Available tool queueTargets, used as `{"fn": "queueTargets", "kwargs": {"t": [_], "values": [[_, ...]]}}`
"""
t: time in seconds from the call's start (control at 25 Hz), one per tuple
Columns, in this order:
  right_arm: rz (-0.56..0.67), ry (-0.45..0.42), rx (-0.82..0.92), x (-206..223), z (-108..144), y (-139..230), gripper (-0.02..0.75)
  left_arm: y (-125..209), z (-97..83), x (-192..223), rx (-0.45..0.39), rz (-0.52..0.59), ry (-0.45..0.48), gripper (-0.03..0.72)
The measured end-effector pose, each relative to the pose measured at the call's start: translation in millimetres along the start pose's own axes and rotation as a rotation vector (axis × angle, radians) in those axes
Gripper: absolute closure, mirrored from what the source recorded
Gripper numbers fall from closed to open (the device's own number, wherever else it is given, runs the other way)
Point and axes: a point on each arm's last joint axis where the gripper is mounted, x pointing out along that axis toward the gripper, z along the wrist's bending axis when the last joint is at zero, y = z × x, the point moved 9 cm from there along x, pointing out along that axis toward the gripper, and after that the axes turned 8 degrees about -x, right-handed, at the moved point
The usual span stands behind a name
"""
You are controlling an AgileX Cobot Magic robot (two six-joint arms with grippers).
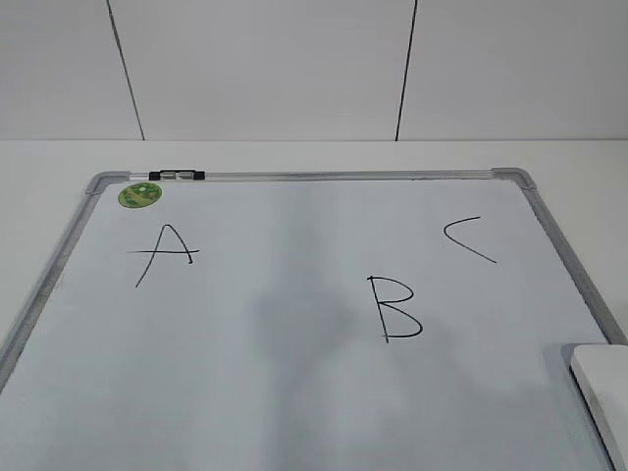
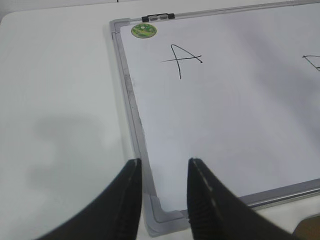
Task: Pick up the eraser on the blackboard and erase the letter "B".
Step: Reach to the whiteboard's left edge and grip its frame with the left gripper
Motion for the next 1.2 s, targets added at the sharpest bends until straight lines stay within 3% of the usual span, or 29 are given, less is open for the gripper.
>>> {"fn": "queueTargets", "kwargs": {"t": [0.24, 0.52, 0.76, 1.2], "values": [[0.137, 0.004, 0.055, 14, -7, -7, 0.166, -18, -3.1, -2, -0.033, 0.046, -0.005, 0.453], [0.329, -0.016, 0.097, 40, -10, -4, 0.166, -45, -7.9, 21, -0.095, 0.339, -0.028, 0.45], [0.404, -0.04, 0.112, 50, -7, -2, 0.166, -62, -4.4, 64, -0.127, 0.544, -0.062, 0.45], [0.436, -0.057, 0.121, 54, -5, 0, 0.166, -60, 27.7, 175, -0.105, 0.843, -0.188, 0.449]]}}
